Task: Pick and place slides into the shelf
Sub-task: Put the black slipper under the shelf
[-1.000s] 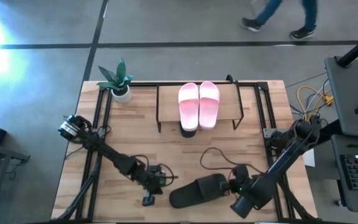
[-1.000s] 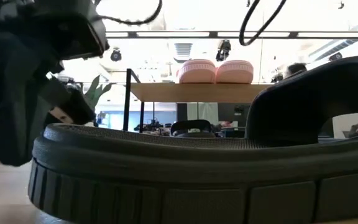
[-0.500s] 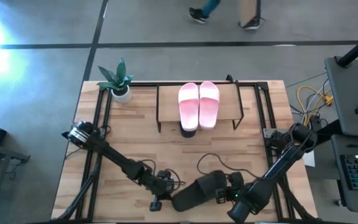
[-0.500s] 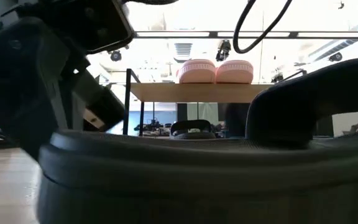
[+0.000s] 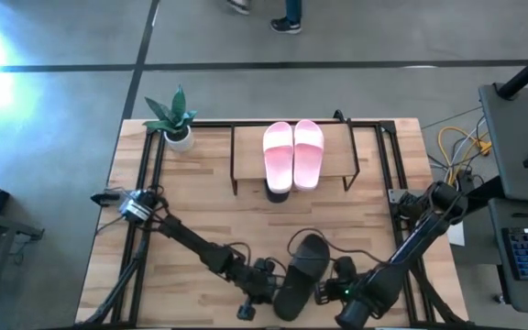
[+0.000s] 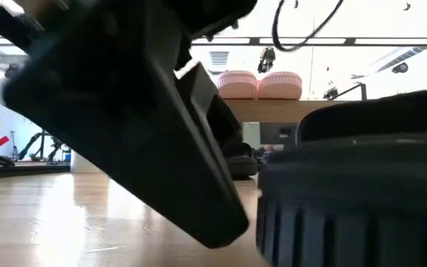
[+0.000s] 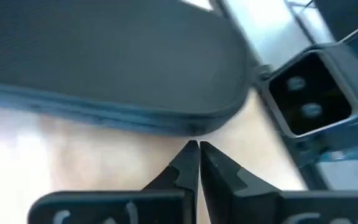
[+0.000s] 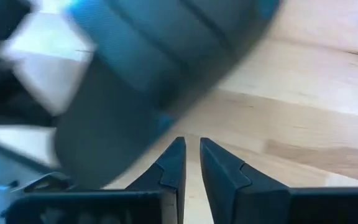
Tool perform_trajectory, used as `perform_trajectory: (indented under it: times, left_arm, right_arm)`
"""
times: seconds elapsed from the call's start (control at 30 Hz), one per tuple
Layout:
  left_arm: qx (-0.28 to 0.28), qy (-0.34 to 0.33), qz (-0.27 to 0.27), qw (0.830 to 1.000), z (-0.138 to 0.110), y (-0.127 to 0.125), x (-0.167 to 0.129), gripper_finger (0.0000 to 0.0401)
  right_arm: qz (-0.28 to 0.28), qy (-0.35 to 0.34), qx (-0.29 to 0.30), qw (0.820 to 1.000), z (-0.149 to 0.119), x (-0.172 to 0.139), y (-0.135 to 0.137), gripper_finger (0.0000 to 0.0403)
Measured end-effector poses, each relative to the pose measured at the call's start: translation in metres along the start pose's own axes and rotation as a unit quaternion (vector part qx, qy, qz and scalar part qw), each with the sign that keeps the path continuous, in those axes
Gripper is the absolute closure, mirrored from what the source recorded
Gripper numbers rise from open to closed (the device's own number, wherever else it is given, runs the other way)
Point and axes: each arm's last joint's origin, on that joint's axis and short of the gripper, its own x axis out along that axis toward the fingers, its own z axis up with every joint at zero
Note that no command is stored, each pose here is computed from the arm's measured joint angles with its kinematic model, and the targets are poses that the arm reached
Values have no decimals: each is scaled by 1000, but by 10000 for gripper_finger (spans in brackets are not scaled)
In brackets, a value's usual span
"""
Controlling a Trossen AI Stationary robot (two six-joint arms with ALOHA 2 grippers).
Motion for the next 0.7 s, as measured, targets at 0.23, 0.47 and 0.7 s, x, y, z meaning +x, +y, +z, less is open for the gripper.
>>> perform_trajectory:
  times: [0.23, 0.47, 0.7]
  left_arm:
    - [16, 43, 34, 998, -2, 11, -20, 401]
    - [7, 97, 77, 992, -26, 7, -46, 401]
    - [-64, 61, 173, 981, -62, -20, -84, 401]
  right_arm:
    - [79, -32, -141, 986, -4, -27, 27, 311]
    - [106, -29, -328, 938, -10, -45, 49, 245]
    - [-7, -46, -423, 905, -9, -21, 62, 216]
